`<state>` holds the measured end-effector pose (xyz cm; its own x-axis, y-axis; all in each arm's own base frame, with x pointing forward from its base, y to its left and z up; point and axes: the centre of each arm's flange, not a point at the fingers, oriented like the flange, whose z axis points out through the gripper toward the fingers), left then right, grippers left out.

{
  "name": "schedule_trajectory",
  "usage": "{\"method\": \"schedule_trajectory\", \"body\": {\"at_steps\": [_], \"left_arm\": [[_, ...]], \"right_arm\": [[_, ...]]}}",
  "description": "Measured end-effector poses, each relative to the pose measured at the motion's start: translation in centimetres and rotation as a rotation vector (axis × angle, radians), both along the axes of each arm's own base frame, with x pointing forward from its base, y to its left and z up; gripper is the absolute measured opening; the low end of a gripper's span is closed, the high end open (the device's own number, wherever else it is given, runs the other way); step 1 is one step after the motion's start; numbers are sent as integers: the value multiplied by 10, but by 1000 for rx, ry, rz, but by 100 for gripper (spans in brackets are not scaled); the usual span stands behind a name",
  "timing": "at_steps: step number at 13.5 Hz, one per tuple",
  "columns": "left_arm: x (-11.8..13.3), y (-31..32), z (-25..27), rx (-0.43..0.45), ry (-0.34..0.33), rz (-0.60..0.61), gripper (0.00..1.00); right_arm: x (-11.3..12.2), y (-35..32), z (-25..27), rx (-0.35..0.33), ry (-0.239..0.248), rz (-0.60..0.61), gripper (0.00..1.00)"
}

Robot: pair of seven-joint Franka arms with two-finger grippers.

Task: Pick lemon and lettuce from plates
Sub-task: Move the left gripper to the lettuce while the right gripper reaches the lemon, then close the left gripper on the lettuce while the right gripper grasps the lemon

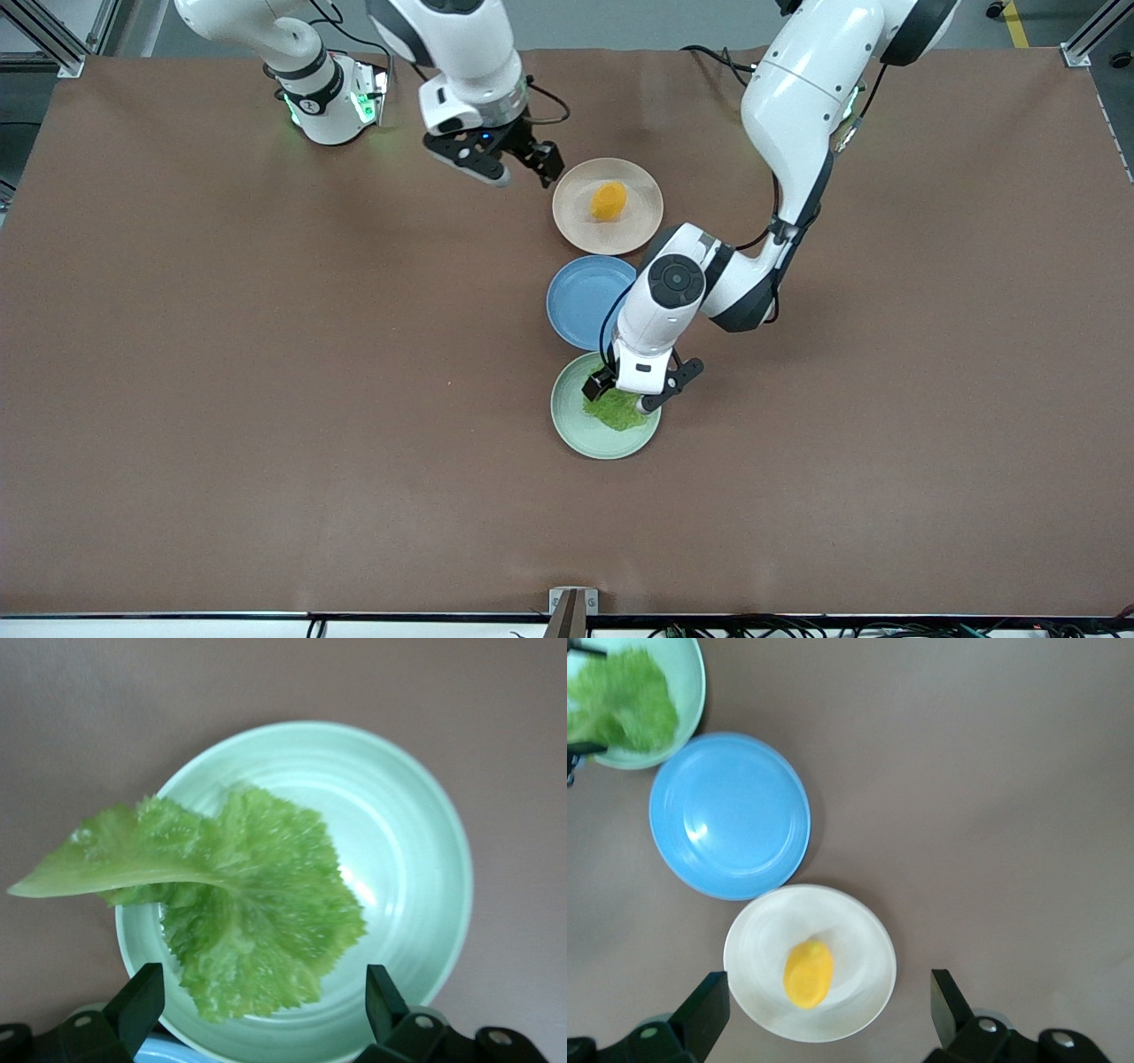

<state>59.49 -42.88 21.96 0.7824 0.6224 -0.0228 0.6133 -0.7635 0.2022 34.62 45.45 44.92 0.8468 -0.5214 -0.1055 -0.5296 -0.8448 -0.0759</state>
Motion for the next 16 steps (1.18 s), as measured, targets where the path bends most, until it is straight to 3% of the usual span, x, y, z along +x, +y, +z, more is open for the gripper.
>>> {"method": "schedule_trajectory", "body": {"at_steps": [3,8,9,16], "left_arm": [[-2,4,-22,17,22,3,100],[-2,5,-29,22,28,3,96],[-2,5,-30,23,30,2,90],[-1,5,-37,14,16,6,89]], "right_arm": [[-26,30,-47,-25,-2,-46,100],[-37,79,-133,-98,-27,-94,100],[-37,91,-147,-107,-28,-99,100],[-45,123,-199,-86,-11,-100,100]]}}
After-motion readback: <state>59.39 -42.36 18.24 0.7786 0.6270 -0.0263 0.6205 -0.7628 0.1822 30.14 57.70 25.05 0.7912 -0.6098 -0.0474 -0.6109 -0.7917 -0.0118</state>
